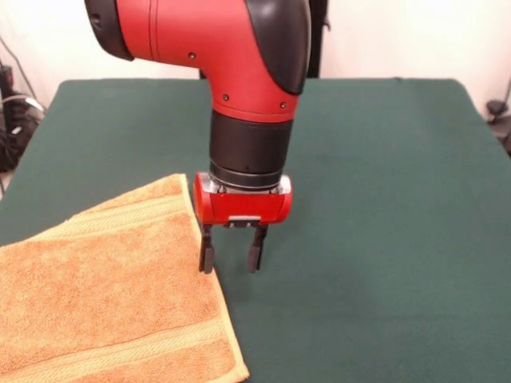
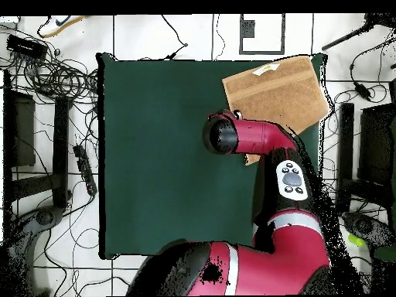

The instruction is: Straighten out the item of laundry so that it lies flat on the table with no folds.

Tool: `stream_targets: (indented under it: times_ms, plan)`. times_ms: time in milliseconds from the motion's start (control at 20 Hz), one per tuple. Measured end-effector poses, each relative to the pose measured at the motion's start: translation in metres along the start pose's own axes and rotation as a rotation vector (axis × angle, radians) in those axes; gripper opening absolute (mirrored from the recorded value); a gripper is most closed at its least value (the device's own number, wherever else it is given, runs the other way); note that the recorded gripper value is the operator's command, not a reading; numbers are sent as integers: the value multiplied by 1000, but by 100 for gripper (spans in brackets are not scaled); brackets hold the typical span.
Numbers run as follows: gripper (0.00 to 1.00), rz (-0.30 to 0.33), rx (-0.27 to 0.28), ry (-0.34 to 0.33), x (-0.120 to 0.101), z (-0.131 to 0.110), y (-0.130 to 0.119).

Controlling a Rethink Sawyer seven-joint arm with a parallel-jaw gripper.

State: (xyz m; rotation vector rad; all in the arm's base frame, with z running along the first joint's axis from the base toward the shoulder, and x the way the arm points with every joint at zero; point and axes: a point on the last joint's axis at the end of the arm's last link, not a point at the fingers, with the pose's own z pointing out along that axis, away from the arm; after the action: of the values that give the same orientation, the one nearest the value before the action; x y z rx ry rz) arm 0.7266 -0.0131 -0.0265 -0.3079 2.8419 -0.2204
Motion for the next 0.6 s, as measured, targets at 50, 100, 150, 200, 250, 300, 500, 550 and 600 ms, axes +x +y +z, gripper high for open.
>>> stream_targets:
  times_ms: [50,100,150,200,250,300,500,550,600]
  plan:
    - [100,1,-1,1,0,0,0]
    - [100,5,-3,5,1,0,-2]
    - [100,12,-5,11,2,1,-6]
    - [100,17,-6,15,3,2,-8]
    - [100,30,-8,28,6,3,-17]
    - [100,43,-9,39,9,4,-25]
    - [100,81,-12,72,17,7,-50]
    - [100,86,-12,76,18,7,-53]
    - [100,93,-12,84,20,8,-59]
